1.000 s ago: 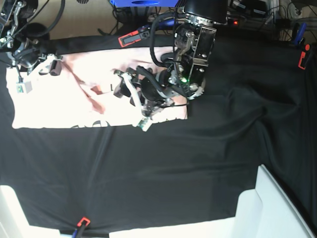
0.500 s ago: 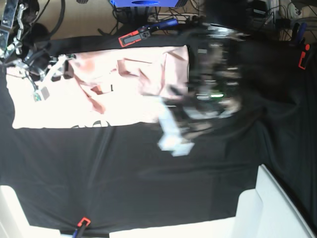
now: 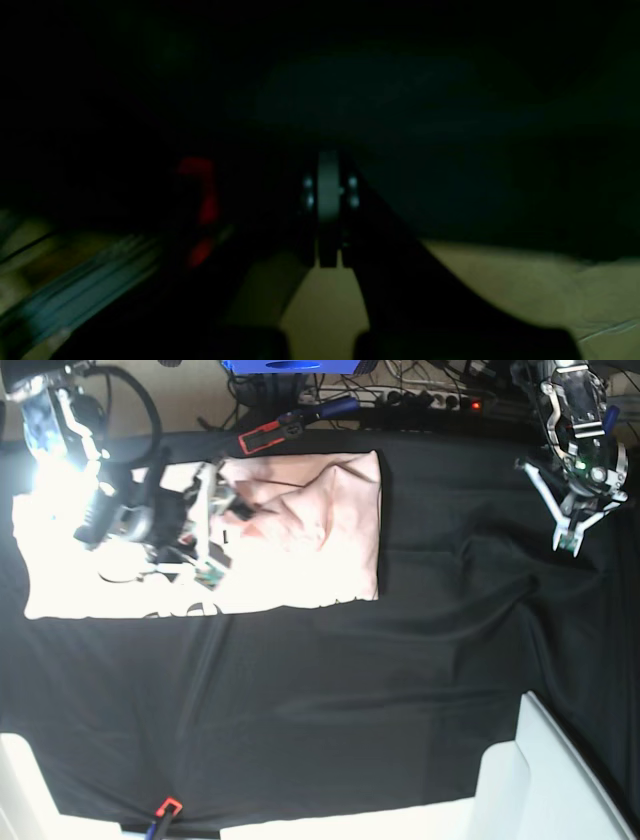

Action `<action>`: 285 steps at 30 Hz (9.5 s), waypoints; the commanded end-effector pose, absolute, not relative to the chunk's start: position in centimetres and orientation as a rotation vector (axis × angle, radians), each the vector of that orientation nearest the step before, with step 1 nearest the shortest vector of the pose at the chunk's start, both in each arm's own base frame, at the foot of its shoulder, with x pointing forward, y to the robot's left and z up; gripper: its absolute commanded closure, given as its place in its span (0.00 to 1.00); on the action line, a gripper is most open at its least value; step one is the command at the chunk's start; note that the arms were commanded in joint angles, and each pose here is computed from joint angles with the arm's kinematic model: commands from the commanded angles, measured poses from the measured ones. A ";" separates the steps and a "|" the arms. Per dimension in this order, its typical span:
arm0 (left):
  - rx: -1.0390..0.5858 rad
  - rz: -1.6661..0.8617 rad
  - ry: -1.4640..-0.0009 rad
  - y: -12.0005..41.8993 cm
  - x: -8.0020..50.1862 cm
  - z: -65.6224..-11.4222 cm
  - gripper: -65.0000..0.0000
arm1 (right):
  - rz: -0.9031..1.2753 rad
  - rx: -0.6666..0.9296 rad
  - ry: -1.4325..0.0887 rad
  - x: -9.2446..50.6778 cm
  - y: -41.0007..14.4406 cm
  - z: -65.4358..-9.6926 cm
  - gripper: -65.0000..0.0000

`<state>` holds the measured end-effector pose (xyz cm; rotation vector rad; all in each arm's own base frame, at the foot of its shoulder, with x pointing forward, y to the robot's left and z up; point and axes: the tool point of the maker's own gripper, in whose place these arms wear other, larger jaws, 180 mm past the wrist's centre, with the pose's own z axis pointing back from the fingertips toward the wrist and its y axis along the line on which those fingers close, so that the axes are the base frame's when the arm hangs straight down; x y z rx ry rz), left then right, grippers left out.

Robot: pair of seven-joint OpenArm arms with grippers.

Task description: Fold the T-shirt properly

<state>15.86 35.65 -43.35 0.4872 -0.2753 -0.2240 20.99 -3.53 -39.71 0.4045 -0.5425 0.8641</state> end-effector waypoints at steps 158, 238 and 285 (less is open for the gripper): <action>0.712 -0.238 -0.089 40.7 12.3 -42.5 1.00 | 0.172 0.275 -0.298 16.8 -12.9 -45.3 0.67; 0.705 -0.236 -0.084 40.5 12.1 -42.7 1.00 | 0.599 0.295 -0.468 34.5 -6.3 -43.1 1.00; 0.685 -0.214 -0.138 39.6 14.3 -42.6 1.00 | -0.024 0.061 -0.586 30.9 -34.5 -36.7 0.22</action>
